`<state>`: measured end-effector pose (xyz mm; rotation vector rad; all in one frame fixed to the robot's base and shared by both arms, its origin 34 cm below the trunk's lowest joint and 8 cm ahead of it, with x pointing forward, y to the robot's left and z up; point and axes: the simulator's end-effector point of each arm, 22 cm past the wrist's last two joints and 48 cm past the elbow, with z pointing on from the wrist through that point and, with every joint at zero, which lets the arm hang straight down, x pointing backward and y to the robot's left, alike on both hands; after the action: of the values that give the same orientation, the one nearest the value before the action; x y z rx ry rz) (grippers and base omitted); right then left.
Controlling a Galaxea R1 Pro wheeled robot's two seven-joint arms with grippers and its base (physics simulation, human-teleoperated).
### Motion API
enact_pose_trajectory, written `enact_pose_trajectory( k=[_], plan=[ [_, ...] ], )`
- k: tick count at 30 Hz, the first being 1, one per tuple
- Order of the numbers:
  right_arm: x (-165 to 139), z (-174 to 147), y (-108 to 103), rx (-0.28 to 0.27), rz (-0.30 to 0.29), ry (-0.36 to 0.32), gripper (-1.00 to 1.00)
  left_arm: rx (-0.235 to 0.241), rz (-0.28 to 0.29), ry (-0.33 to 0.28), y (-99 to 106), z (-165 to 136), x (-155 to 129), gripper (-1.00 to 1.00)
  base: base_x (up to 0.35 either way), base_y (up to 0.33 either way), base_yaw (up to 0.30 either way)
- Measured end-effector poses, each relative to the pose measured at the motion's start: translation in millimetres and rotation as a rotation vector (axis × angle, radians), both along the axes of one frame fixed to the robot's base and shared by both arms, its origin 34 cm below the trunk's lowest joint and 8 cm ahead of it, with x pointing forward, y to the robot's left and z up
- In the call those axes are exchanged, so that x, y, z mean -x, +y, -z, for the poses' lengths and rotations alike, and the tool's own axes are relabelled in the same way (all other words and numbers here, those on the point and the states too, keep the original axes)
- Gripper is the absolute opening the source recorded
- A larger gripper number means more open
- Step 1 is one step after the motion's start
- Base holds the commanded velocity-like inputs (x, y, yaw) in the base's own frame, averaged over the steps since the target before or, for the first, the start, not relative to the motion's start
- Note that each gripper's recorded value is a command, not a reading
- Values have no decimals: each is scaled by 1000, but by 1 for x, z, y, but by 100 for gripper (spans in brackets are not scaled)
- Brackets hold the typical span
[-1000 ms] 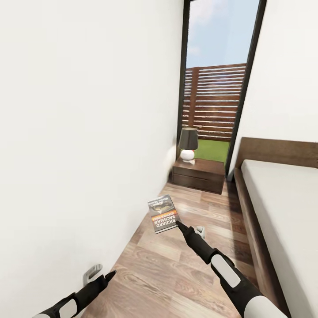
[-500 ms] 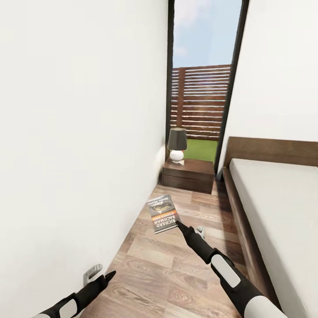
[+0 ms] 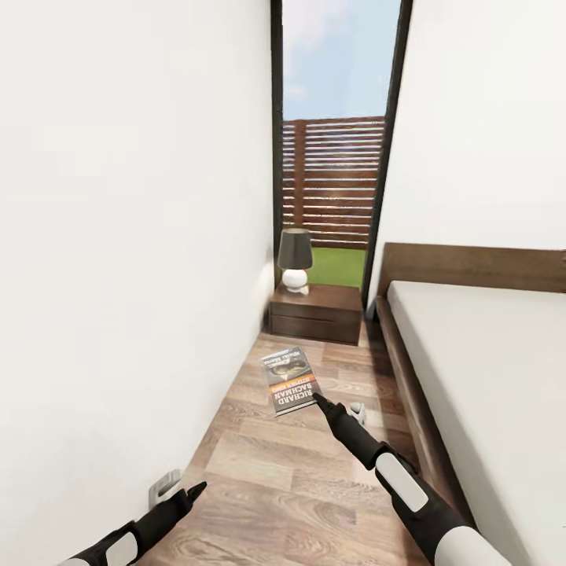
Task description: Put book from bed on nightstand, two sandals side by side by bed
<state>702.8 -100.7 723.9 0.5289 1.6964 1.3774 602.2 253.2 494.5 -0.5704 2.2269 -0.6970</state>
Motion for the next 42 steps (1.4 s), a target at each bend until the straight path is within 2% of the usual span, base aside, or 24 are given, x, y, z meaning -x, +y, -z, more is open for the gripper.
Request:
enact_pose_trajectory(
  k=[24,42],
  plan=[
    [0,0,0,0,0,0,-100,1,0,0,0,0,0,100,165,0,-161],
    [0,0,0,-1,0,0,-100,2,3,0,-2,0,0,100,165,0,-22]
  ],
)
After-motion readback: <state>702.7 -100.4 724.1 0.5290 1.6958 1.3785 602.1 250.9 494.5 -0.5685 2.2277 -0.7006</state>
